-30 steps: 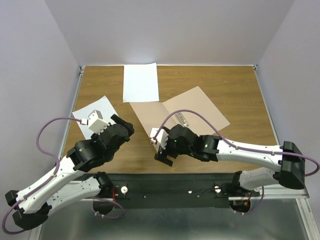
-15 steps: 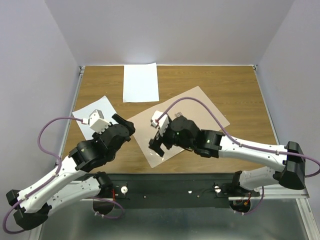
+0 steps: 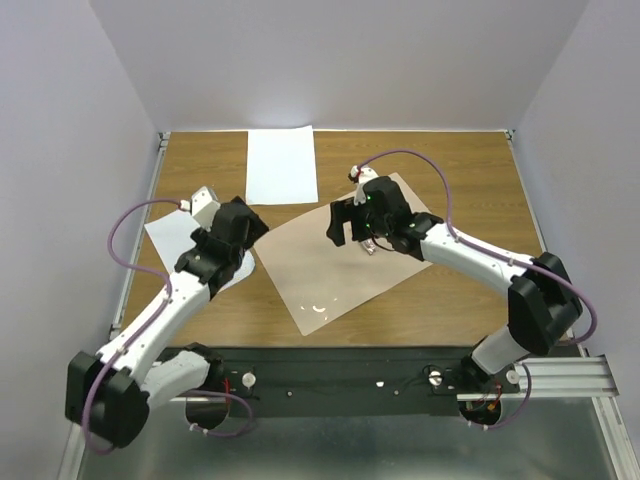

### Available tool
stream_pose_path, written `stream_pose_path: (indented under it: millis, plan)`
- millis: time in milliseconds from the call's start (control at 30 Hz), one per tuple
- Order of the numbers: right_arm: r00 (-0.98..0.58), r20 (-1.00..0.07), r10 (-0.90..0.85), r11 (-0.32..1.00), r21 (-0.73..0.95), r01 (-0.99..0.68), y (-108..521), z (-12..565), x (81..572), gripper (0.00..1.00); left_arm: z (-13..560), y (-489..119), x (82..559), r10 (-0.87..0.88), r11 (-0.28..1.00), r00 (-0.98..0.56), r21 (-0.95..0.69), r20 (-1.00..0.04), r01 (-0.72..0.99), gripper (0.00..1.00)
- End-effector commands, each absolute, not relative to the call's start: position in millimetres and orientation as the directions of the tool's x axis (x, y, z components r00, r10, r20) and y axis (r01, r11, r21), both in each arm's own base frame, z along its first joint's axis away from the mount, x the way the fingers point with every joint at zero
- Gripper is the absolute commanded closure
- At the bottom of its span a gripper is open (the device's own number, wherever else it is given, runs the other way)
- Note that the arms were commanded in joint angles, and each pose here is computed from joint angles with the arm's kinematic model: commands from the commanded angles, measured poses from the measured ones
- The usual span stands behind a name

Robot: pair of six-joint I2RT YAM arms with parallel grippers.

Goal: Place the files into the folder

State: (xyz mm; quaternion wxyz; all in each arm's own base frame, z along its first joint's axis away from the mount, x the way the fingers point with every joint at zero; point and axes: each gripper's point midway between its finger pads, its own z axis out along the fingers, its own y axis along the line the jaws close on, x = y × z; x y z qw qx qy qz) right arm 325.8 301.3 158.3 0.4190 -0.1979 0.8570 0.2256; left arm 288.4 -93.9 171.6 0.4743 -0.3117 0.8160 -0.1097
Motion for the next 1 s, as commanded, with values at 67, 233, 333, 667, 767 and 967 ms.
stream_pose_path:
  millis: [67,233,333,667,767,967]
  plan:
    - [-0.633,-0.769,-0.089,0.804,0.319,-0.501,300,155,346,0.00,188,-85,403,-0.497,0.867,-0.371,-0.462,-0.785,-0.184,0.02]
    - [-0.629,-0.772,-0.092,0.807,0.312,-0.502,292,154,350,0.00,179,-60,477,-0.386,0.920,-0.441,-0.371,-0.810,-0.124,0.02]
    - [-0.630,-0.772,-0.082,0.818,0.309,-0.485,286,154,354,0.00,166,-58,512,-0.348,0.933,-0.486,-0.347,-0.802,-0.094,0.02]
    - [-0.636,-0.769,-0.069,0.834,0.305,-0.459,272,150,360,0.00,58,-54,543,-0.261,0.961,-0.725,-0.240,-0.637,-0.135,0.02]
    - [-0.636,-0.768,-0.070,0.835,0.304,-0.459,269,149,360,0.00,41,-51,537,-0.268,0.961,-0.757,-0.225,-0.596,-0.163,0.03]
    - [-0.643,-0.763,-0.062,0.840,0.307,-0.446,266,147,361,0.00,18,-47,525,-0.279,0.959,-0.789,-0.197,-0.548,-0.203,0.06]
